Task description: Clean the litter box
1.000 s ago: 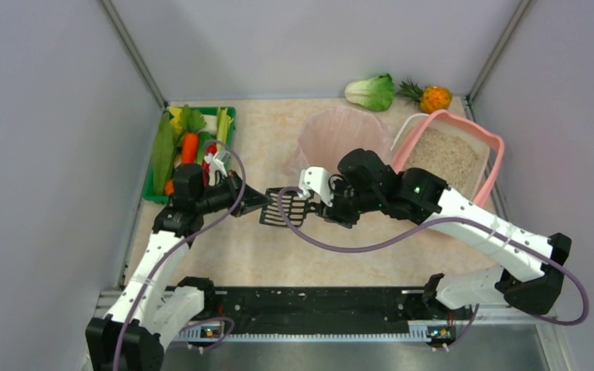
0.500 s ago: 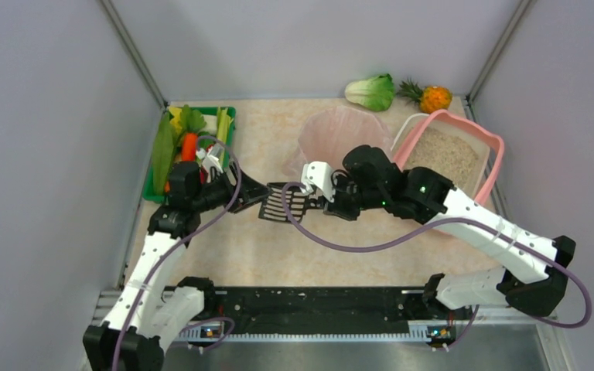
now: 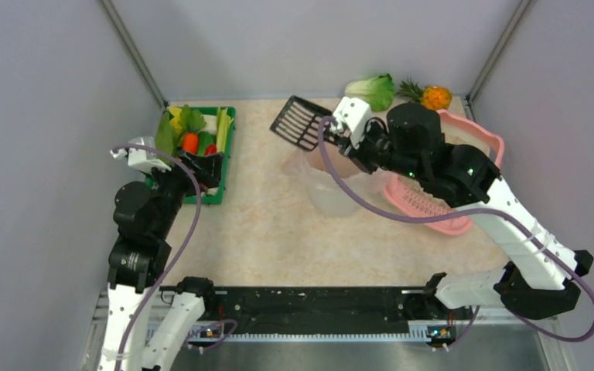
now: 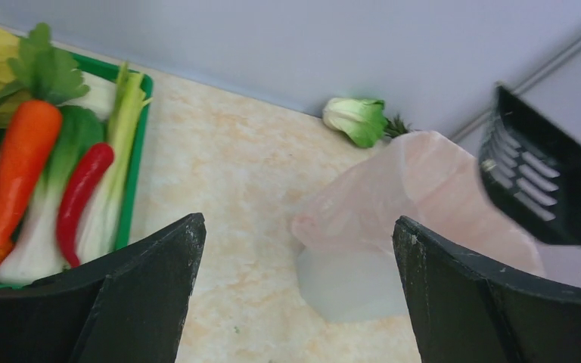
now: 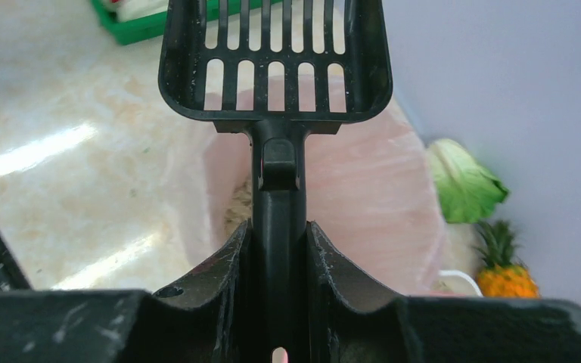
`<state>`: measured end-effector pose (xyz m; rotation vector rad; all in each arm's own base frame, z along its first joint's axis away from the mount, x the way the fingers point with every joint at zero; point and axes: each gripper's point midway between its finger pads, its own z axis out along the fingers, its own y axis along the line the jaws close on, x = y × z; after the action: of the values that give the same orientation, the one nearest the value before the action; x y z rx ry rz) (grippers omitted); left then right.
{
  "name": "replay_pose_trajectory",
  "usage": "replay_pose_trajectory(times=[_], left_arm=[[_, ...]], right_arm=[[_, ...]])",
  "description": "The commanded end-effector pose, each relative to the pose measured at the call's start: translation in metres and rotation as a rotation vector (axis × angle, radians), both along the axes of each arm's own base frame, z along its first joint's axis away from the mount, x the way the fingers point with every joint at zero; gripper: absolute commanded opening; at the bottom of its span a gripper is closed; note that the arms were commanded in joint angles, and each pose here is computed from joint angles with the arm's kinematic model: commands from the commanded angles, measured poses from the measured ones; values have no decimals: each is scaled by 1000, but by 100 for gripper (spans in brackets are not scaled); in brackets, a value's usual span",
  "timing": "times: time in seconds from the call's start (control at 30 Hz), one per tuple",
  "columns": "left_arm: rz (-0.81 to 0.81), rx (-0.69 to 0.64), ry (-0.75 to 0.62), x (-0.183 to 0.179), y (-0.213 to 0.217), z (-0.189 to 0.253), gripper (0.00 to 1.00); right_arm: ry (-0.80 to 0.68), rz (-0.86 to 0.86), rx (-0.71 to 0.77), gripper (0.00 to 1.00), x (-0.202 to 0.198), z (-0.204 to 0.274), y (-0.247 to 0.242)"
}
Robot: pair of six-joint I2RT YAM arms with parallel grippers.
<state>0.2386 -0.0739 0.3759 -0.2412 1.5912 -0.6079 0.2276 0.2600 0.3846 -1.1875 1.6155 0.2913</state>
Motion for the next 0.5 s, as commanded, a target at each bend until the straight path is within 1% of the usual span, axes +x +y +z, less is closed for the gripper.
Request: replay_pose_trajectory(times=[0.0,0.07,0.17,0.23,0.33,0.47], left_arm=[[120,92,41,14,23,-15,99],[102,94,59,19,19,-21,99],[89,97,83,30,15,-30,99],[48,90,93,34,7,-33,99],[18,85,111,42,0,-40,99],[-3,95,121,46,-5,-47,99]], right_arm=[[-82,-225,66,0,33,41,-40],[-99,-313,69,0,42,48,-62],[-106,-485,48,0,56,49,-101],[-98,-609,37,0,63,49,-129],[-60,-750,37,0,67,42,-164],[19,-936,-3,0,66,20,-214]])
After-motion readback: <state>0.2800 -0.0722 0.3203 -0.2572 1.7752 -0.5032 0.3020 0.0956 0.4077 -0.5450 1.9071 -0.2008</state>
